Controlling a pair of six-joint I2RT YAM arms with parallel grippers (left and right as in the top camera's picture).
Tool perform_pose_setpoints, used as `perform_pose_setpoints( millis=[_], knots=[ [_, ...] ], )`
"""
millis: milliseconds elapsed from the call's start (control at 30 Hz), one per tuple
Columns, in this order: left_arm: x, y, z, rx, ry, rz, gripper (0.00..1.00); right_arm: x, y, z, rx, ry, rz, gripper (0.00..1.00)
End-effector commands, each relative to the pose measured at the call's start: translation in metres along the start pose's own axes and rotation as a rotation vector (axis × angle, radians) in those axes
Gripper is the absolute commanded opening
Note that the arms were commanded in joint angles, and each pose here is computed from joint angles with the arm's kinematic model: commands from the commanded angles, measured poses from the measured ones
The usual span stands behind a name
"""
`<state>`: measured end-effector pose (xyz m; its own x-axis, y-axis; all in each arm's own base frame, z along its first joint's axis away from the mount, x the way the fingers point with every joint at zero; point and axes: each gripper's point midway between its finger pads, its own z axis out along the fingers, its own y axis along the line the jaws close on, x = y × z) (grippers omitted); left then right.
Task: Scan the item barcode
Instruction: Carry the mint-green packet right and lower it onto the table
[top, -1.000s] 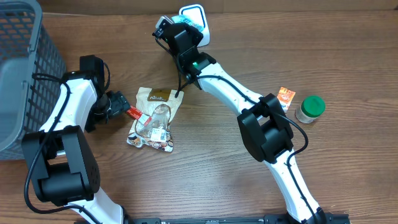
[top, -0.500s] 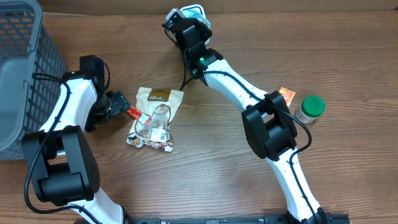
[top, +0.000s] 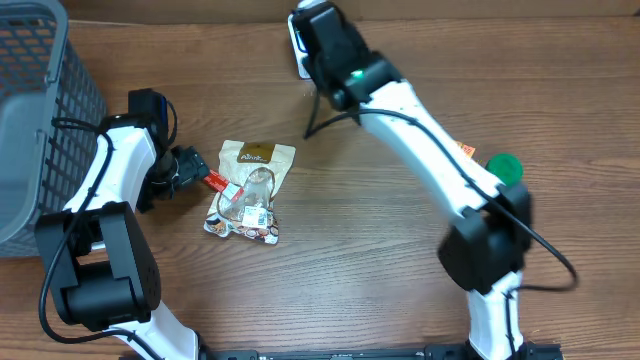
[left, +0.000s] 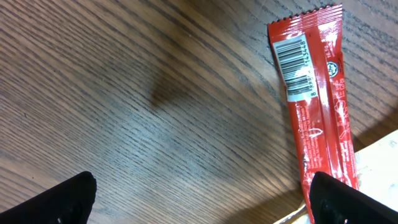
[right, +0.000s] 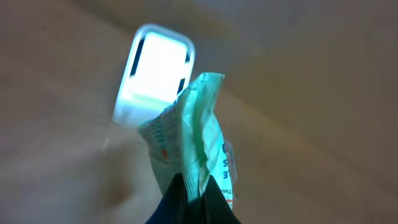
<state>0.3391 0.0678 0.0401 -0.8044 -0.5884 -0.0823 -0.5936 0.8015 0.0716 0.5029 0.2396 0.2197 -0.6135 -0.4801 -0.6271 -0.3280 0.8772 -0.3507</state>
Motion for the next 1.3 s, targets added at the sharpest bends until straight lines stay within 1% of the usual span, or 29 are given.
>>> perform_pose_setpoints(
  millis=[0,100,233,333,533,733,833,1033,1067,1100,1133,1167,1200,1233,1267],
  knots=[
    [-0.009,0.004,-0.005,-0.009,-0.028,0.002,1.00,0.035,0.018,-0.017,-0.262,0.154,0.128,0.04],
    [-0.009,0.004,-0.005,-0.009,-0.028,0.002,1.00,0.086,0.028,-0.027,-0.419,0.371,0.150,0.04],
    [-0.009,0.004,-0.005,-0.009,-0.028,0.002,1.00,0.119,0.015,-0.036,-0.461,0.523,0.197,0.04],
    [-0.009,0.004,-0.005,-0.009,-0.028,0.002,0.99,0.134,0.000,-0.039,-0.448,0.586,0.224,0.04],
    [-0.009,0.004,-0.005,-0.009,-0.028,0.002,0.99,0.152,-0.020,-0.042,-0.430,0.660,0.268,0.04],
    [-0.009,0.004,-0.005,-0.009,-0.028,0.002,0.99,0.171,-0.018,-0.046,-0.445,0.731,0.236,0.04],
    [-0.009,0.004,-0.005,-0.009,-0.028,0.002,1.00,0.188,-0.015,-0.044,-0.449,0.780,0.199,0.07],
    [-0.009,0.004,-0.005,-0.009,-0.028,0.002,0.99,0.224,-0.025,-0.010,-0.307,0.815,0.138,0.09],
    [-0.009,0.004,-0.005,-0.009,-0.028,0.002,1.00,0.228,-0.026,-0.005,-0.288,0.812,0.130,0.16],
    [-0.009,0.004,-0.005,-0.009,-0.028,0.002,1.00,0.231,-0.027,0.001,-0.272,0.807,0.125,0.27],
    [-0.009,0.004,-0.005,-0.009,-0.028,0.002,1.00,0.234,-0.026,0.005,-0.268,0.805,0.124,0.34],
    [-0.009,0.004,-0.005,-0.009,-0.028,0.002,0.99,0.236,-0.025,0.007,-0.268,0.802,0.125,0.42],
    [-0.009,0.004,-0.005,-0.009,-0.028,0.002,1.00,0.238,-0.025,0.010,-0.264,0.797,0.126,0.54],
    [-0.009,0.004,-0.005,-0.009,-0.028,0.002,0.99,0.237,-0.025,0.013,-0.257,0.788,0.126,0.59],
    [-0.009,0.004,-0.005,-0.009,-0.028,0.002,1.00,0.237,-0.027,0.016,-0.246,0.779,0.124,0.61]
  ],
)
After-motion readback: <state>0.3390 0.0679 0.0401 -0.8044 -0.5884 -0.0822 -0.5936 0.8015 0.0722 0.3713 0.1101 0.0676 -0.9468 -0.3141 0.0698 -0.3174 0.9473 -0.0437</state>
